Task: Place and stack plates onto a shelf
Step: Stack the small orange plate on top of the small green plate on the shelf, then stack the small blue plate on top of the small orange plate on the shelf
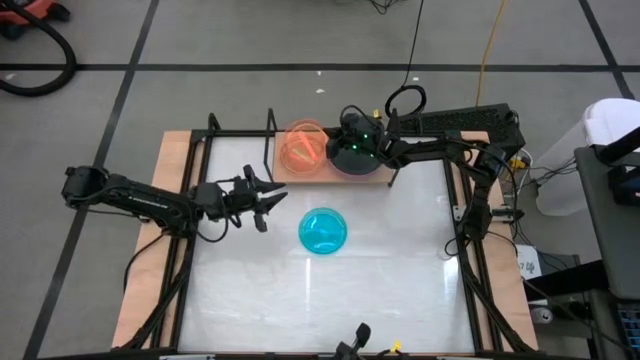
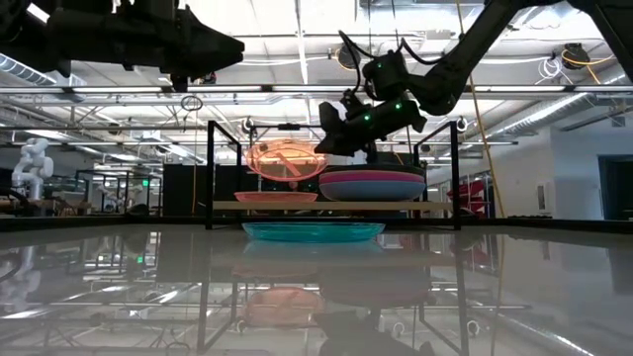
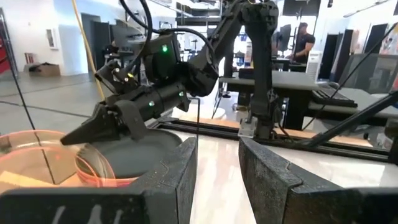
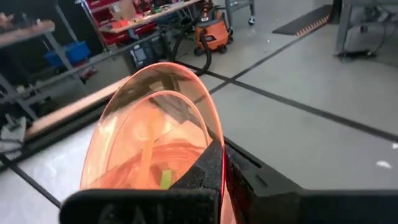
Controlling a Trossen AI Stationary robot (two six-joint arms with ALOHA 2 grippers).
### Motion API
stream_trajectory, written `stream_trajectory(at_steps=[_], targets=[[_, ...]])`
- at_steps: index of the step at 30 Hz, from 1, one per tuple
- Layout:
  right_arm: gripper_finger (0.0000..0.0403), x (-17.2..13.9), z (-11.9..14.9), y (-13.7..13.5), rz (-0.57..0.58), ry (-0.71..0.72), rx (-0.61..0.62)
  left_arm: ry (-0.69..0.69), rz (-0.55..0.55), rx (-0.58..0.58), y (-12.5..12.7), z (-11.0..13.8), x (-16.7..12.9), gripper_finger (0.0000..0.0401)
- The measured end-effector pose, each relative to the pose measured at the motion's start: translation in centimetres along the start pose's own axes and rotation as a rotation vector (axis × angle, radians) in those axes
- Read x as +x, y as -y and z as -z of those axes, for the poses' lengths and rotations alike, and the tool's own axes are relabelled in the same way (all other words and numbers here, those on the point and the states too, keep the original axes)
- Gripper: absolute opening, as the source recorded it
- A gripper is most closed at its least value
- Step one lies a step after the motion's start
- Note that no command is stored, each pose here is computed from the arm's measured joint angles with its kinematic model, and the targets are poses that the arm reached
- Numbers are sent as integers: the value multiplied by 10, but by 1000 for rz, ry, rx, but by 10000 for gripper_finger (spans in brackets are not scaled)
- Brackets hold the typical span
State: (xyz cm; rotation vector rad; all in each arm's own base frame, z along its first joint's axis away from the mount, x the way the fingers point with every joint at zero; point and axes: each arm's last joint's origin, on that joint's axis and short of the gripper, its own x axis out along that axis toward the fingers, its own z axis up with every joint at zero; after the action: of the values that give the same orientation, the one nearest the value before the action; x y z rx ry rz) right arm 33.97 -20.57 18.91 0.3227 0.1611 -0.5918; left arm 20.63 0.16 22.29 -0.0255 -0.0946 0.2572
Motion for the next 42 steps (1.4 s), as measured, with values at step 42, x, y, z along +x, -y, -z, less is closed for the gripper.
stream_trajectory(at_steps=[42], targets=[[119,-182,-21,-79,-405,251,-418,-652,293,695,109,34,35,127]])
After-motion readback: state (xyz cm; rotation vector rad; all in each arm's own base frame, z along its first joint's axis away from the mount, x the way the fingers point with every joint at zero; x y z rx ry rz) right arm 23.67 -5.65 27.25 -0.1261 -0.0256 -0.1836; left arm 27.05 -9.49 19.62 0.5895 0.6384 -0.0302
